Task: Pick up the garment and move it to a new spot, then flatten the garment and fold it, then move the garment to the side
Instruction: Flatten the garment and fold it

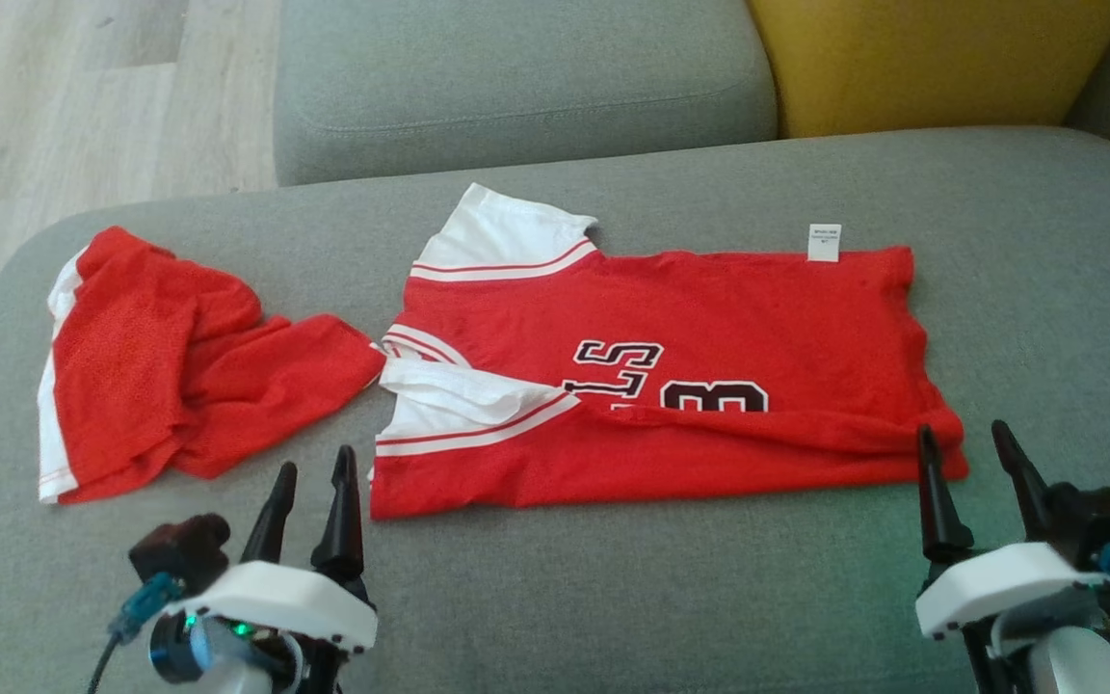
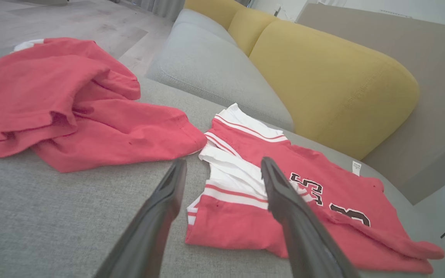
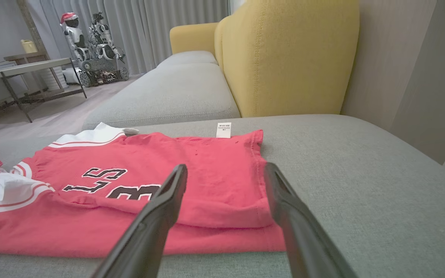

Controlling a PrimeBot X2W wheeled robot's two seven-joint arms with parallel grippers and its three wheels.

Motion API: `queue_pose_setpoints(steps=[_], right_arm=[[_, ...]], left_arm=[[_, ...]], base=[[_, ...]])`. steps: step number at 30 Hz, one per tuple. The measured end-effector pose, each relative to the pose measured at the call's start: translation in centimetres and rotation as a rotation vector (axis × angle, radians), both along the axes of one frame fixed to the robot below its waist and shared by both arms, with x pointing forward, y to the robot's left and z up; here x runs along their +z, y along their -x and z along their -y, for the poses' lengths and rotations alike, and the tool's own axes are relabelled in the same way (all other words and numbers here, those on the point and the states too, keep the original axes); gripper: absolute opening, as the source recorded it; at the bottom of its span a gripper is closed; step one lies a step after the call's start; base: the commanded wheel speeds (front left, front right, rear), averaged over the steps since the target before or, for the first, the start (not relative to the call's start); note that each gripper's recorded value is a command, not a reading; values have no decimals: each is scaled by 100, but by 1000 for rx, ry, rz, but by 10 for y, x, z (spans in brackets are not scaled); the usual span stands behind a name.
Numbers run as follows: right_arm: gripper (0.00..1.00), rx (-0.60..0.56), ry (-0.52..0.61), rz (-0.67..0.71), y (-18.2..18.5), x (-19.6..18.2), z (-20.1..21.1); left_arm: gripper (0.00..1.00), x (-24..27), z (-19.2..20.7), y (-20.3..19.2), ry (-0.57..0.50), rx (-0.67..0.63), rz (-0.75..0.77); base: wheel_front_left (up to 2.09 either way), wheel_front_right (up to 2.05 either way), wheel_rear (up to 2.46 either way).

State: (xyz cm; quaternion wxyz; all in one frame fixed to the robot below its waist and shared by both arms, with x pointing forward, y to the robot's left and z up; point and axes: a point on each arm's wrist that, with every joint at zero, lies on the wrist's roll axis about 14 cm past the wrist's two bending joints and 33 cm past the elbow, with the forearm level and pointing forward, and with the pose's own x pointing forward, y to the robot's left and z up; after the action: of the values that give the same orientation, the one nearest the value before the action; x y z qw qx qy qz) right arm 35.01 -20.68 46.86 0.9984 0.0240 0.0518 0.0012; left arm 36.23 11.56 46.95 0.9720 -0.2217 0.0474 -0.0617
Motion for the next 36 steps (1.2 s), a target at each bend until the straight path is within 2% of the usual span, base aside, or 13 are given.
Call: queue_pose_setpoints(steps=[11,17,34,36], right_arm=[[100,-50,10,4,5,6,15],[100,-83,11,0,10,6,24],[100,-147,20,5,18,10,43],[100,-148,20,4,17,10,43]], left_arm=[[100,-38,23,-12,-141,-92,-111],[100,-68,23,-18,-275,-124,-206],[100,-110,38,-26,-460,-297,-385],[0,-110,40,-28,-461,-313,-389]], base=[[0,0,0],[0,0,0],[0,0,0],[0,0,0]])
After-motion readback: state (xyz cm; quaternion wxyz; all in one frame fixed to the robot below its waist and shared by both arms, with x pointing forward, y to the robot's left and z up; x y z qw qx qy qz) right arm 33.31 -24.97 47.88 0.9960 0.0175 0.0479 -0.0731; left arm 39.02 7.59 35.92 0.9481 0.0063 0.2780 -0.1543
